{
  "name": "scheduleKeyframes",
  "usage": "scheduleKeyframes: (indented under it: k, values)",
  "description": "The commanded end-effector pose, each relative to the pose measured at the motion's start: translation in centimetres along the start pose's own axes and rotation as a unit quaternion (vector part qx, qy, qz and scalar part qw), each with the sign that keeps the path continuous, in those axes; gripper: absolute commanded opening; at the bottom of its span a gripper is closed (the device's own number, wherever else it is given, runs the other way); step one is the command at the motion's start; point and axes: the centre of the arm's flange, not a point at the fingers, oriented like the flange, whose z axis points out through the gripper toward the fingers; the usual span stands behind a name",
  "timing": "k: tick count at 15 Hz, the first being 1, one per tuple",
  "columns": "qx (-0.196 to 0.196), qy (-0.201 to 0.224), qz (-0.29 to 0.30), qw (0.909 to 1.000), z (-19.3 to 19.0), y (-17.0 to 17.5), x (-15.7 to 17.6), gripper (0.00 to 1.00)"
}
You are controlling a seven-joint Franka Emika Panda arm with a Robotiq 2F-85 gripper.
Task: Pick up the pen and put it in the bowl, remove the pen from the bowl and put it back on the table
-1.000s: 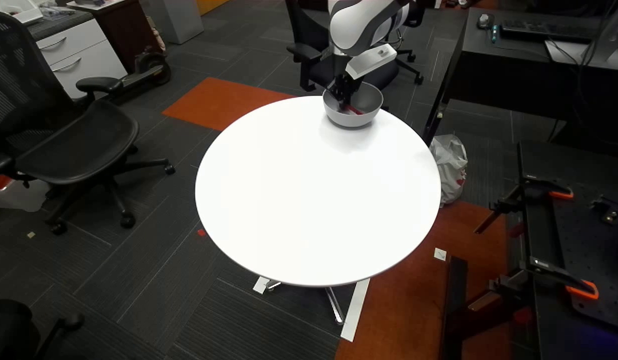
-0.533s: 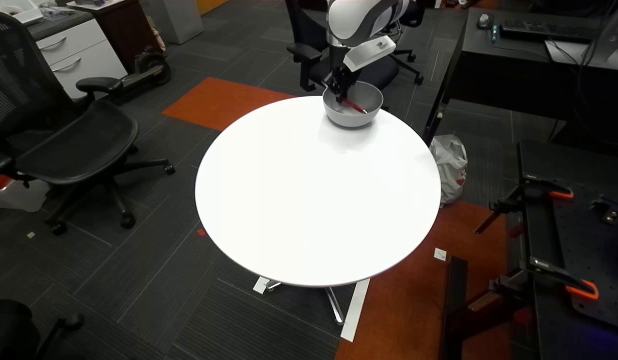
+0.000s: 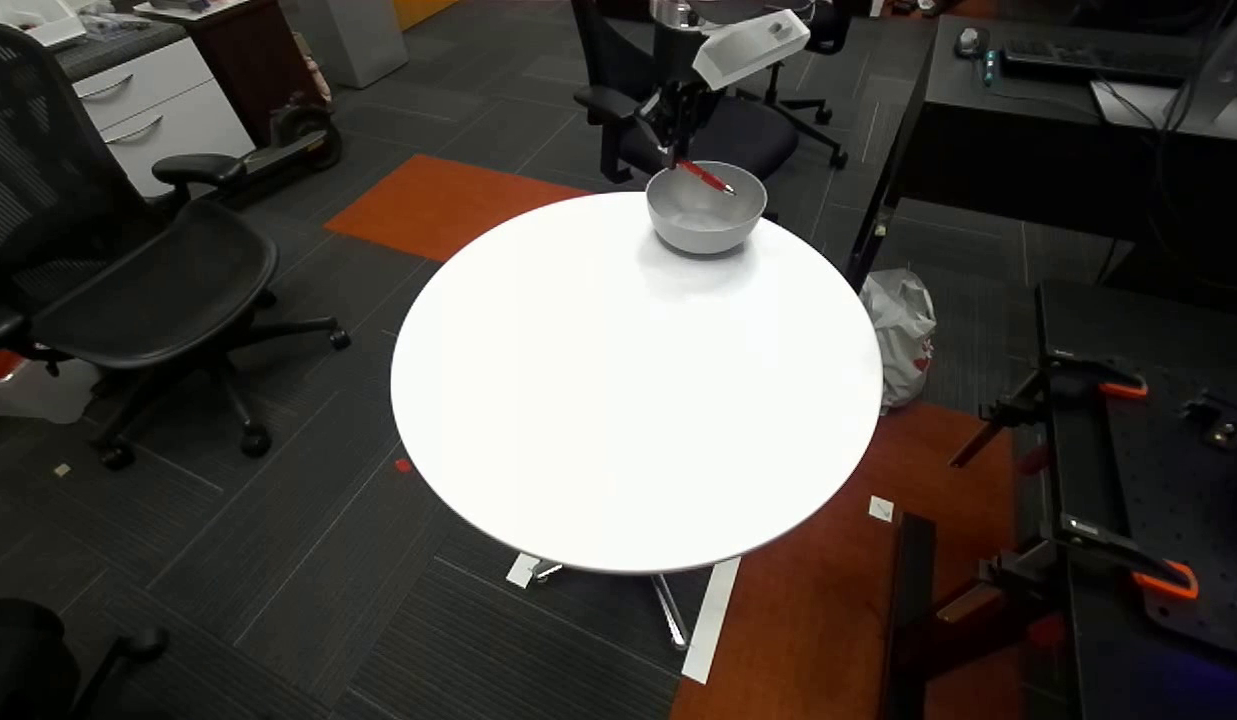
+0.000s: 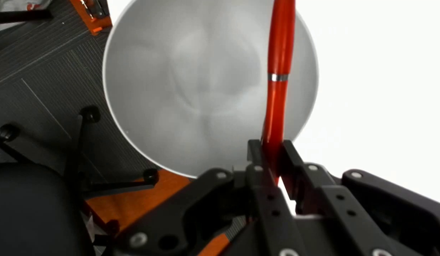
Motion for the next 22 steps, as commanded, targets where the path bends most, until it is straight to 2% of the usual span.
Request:
scheduleKeyframes:
  k: [1, 6, 13, 18, 22]
  values:
    - [-0.011, 0.024, -0.009, 0.9996, -3.8, -2.0, -4.5, 0.04]
    - [-0.019, 0.054, -0.041, 0.9975, -5.7, -4.8, -7.9, 0.04]
    - [-0.009, 0.023, -0.081, 0.9964, -4.2, -7.4, -12.4, 0.04]
    - [-0.004, 0.04, -0.113, 0.9928, -0.9, -9.6, -13.6, 0.04]
    - [0.0, 0.024, -0.114, 0.9932, 3.0, -10.4, -13.9, 0.04]
